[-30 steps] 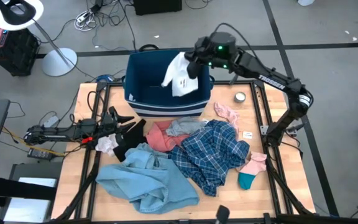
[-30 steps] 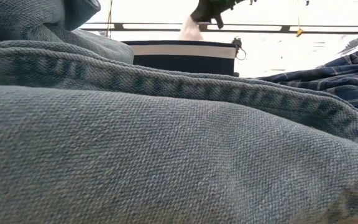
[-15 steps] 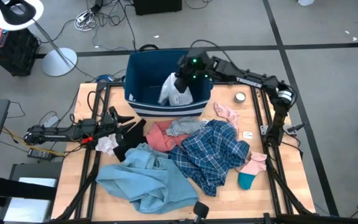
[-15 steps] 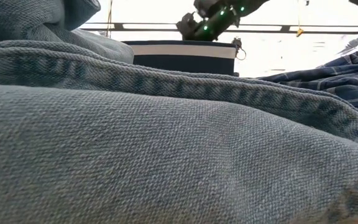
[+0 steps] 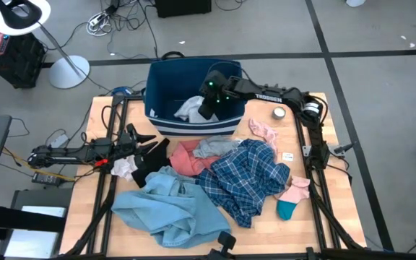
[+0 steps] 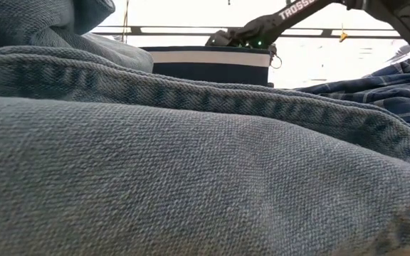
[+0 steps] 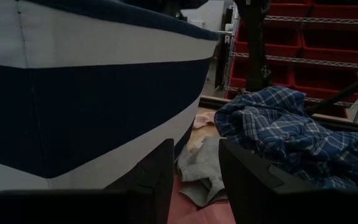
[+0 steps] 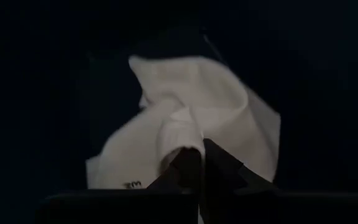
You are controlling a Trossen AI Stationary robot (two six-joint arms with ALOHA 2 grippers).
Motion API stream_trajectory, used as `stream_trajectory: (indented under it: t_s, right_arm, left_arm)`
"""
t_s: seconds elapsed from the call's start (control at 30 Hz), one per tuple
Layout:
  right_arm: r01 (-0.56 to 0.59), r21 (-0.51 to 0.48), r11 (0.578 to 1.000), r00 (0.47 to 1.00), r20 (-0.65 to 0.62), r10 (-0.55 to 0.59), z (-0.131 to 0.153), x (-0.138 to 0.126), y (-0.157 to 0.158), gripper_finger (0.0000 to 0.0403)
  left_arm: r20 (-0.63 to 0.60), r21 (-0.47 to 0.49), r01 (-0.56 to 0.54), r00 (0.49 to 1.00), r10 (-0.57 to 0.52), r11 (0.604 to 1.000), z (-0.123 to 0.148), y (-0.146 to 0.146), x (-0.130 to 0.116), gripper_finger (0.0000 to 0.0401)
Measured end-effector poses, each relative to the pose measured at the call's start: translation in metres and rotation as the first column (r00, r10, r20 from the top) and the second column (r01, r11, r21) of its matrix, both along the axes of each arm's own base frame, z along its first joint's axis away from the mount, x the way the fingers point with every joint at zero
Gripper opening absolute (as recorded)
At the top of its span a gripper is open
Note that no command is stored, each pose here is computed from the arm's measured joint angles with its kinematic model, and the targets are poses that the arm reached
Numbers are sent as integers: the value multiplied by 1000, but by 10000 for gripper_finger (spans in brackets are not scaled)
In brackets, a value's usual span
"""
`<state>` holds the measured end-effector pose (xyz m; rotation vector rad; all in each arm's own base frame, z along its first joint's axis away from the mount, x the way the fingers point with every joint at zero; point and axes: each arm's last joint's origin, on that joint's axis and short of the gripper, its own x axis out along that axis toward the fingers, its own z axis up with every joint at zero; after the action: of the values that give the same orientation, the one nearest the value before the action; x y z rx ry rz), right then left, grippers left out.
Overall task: Sort clothes
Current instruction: Put the white shorts into the blue bin
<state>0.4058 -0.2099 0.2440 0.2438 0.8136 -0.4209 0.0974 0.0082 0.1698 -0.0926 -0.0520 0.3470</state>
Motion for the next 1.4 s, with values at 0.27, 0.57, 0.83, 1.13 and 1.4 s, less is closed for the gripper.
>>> stream_trajectory:
  t_s: [0.27,0.57,0.83,1.13,1.4]
  right_arm:
    - [20,37,999,995,-102,-16,-30,3,-3,7]
    - [50,90,995,981,-192,-32,-59,4,-6,8]
    - [51,111,993,974,-227,-24,-76,6,-7,22]
    - [35,96,995,981,-194,-16,-56,3,-5,104]
    - [4,65,998,985,-172,7,-33,-3,-1,177]
  left_arm:
    - [0,0,0,1000,0,1000,0,0,0,133]
    - [-1,0,0,1000,0,1000,0,0,0,133]
    - [-1,0,-1,1000,1,1000,0,0,0,133]
    - [0,0,0,1000,0,1000,0,0,0,133]
    - [0,0,0,1000,0,1000,0,0,0,133]
